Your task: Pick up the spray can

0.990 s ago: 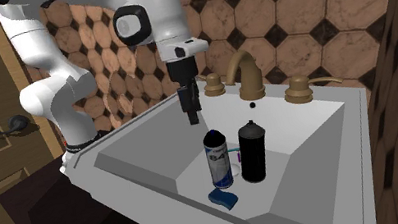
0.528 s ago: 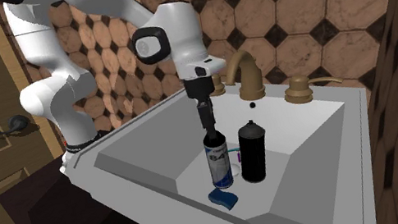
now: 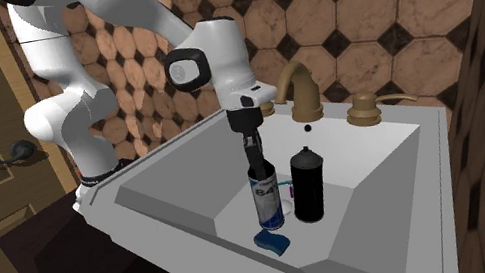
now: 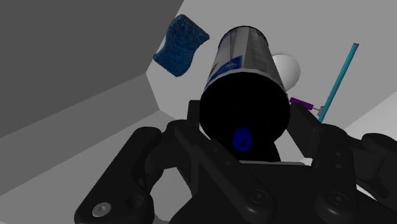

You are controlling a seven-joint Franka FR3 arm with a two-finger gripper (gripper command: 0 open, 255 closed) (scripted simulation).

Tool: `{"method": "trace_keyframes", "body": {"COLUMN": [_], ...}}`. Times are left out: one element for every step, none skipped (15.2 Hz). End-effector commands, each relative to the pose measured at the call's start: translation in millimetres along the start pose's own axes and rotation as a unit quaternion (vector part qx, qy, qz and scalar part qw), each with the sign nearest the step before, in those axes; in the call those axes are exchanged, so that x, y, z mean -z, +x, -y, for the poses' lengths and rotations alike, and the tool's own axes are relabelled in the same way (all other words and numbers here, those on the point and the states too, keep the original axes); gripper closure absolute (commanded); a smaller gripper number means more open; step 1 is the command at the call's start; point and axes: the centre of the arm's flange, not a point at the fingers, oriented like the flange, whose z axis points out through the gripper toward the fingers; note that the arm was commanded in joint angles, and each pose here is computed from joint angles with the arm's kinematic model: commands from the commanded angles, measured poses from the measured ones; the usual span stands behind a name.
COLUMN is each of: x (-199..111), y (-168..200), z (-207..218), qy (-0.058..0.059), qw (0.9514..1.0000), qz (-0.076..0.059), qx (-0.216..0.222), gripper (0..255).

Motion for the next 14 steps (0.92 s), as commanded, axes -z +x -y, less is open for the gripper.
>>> {"method": "trace_keyframes", "body": {"x": [-1, -1, -1, -1, -1, -1, -1, -1, 4, 9, 15, 20, 25, 30], "y": [-1, -1, -1, -1, -1, -1, -1, 1, 1, 2, 3, 4, 4, 5], "z": [0, 0, 0, 1, 1, 1, 0, 0, 0, 0, -1, -1, -2, -2], "qy": [0.0, 0.0, 0.0, 0.0, 0.0, 0.0, 0.0, 0.0, 0.0, 0.0, 0.0, 0.0, 0.0, 0.0], "qw": [1.0, 1.0, 1.0, 1.0, 1.0, 1.0, 1.0, 1.0, 1.0, 1.0, 1.0, 1.0, 1.0, 1.0], "qz": [0.001, 0.001, 0.001, 0.001, 0.001, 0.001, 0.001, 0.001, 0.001, 0.001, 0.001, 0.001, 0.001, 0.001], "qx": [0.0, 0.0, 0.0, 0.0, 0.0, 0.0, 0.0, 0.0, 0.0, 0.0, 0.0, 0.0, 0.0, 0.0], "gripper": [255, 255, 255, 255, 255, 255, 255, 255, 255, 255, 255, 255, 255, 255]}}
